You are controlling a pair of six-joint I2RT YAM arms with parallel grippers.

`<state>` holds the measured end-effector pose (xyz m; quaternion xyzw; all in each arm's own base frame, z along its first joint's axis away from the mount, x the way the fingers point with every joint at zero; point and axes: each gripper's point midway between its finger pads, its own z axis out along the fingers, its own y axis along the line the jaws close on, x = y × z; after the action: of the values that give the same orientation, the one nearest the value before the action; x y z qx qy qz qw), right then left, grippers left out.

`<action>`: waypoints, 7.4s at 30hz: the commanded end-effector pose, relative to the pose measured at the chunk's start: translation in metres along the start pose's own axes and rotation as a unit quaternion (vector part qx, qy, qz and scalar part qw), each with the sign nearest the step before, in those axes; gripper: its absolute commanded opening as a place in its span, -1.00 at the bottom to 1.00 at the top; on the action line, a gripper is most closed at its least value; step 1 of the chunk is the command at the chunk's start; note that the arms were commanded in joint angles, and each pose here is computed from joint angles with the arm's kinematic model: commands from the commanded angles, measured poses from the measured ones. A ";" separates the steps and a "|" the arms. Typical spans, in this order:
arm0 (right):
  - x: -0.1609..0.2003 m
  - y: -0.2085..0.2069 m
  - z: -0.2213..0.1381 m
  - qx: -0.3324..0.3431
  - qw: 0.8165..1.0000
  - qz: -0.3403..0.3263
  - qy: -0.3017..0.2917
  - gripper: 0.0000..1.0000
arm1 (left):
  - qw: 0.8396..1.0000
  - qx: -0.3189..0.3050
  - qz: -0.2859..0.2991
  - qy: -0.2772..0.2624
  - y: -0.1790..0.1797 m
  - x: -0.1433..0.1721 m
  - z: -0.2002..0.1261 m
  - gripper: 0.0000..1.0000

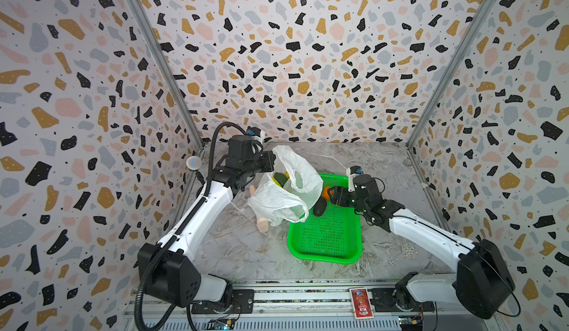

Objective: Place the fruits into the plastic bag
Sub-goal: Pick up the fruit from the bin, then place the fruit in the plastic bag, then move the fruit to the bin, then pick up the fruit from the bin, then place the fruit in the plastic bag, then pick up the fruit from the bin.

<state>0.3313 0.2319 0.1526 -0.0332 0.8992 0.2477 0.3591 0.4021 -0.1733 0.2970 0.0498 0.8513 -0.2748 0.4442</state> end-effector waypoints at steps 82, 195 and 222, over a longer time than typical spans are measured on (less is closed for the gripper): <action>-0.044 -0.049 0.010 0.157 0.977 -0.125 0.075 0.67 | 1.000 0.009 0.012 -0.016 -0.007 -0.010 -0.002 -1.00; -0.135 0.122 -0.004 -0.096 0.986 -0.120 -0.068 0.99 | 0.999 0.030 0.018 -0.024 -0.020 -0.020 -0.012 -1.00; -0.015 -0.042 0.007 0.091 0.993 -0.035 0.068 0.83 | 0.999 0.019 0.017 -0.021 -0.015 -0.020 -0.006 -1.00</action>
<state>0.3479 0.2095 0.1382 -0.0592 0.9358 0.1872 0.2929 0.4029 -0.1802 0.3096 0.0611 0.8452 -0.2868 0.4468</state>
